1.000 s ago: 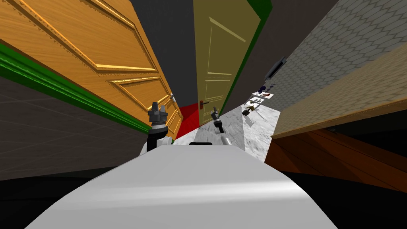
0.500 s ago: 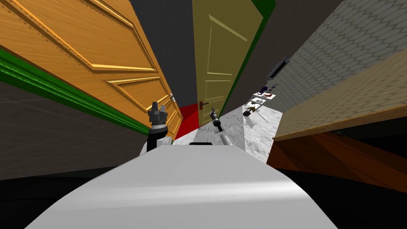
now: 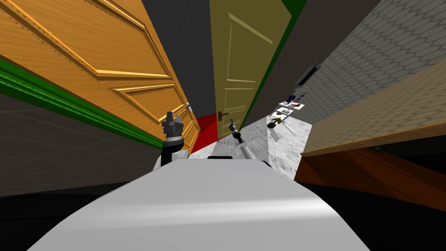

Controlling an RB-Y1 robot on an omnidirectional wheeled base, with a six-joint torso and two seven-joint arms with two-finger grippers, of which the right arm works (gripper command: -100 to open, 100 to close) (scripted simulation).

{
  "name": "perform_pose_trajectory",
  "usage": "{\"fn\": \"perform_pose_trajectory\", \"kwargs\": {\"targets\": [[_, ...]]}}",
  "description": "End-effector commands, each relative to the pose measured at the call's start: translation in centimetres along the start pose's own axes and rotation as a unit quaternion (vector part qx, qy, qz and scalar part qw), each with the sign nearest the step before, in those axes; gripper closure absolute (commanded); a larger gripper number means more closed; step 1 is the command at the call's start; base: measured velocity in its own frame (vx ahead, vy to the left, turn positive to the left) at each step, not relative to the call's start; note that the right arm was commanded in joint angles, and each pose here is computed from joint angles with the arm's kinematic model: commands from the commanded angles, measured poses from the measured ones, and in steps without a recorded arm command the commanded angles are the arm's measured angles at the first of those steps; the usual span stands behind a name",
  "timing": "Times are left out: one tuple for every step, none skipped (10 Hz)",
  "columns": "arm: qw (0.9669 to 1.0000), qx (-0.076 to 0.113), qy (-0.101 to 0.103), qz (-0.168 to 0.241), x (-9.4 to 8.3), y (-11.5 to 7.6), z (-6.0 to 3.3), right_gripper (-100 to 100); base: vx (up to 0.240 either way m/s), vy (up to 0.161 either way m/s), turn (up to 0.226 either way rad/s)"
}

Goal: Push the door open

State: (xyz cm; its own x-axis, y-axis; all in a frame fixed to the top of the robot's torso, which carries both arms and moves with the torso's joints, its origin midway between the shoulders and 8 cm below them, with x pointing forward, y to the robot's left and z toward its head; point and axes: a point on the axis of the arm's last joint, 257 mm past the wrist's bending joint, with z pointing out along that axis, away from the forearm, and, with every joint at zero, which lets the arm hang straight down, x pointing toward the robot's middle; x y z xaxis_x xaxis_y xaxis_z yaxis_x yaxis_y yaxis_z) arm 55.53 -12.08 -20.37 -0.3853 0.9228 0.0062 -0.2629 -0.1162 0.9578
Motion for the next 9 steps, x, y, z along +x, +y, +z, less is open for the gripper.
{"fn": "perform_pose_trajectory", "kwargs": {"targets": [[0.9999,0.012,0.007,0.001,0.1,-0.8,0.63,-100,0.048,-0.046,0.037],[0.9998,0.018,0.006,0.002,0.0,-1.4,0.39,-100,0.045,-0.039,0.027],[0.9996,0.025,0.012,0.002,0.1,-1.9,0.97,-100,0.047,-0.044,0.039],[0.9994,0.032,0.01,0.003,0.0,-2.5,0.71,-100,0.041,-0.033,0.017],[0.9991,0.039,0.016,0.003,0.1,-2.9,1.21,-100,0.046,-0.035,0.021],[0.9987,0.047,0.021,0.003,0.2,-3.4,1.67,-100,0.061,-0.059,0.062],[0.9981,0.058,0.018,0.004,0.0,-4.4,1.19,-100,0.046,-0.051,0.028],[0.9975,0.067,0.023,0.004,0.0,-5.0,1.54,-100,0.043,-0.045,0.032],[0.9973,0.07,0.022,0.005,-0.1,-5.3,1.38,-100,0.038,-0.027,0.015]]}}
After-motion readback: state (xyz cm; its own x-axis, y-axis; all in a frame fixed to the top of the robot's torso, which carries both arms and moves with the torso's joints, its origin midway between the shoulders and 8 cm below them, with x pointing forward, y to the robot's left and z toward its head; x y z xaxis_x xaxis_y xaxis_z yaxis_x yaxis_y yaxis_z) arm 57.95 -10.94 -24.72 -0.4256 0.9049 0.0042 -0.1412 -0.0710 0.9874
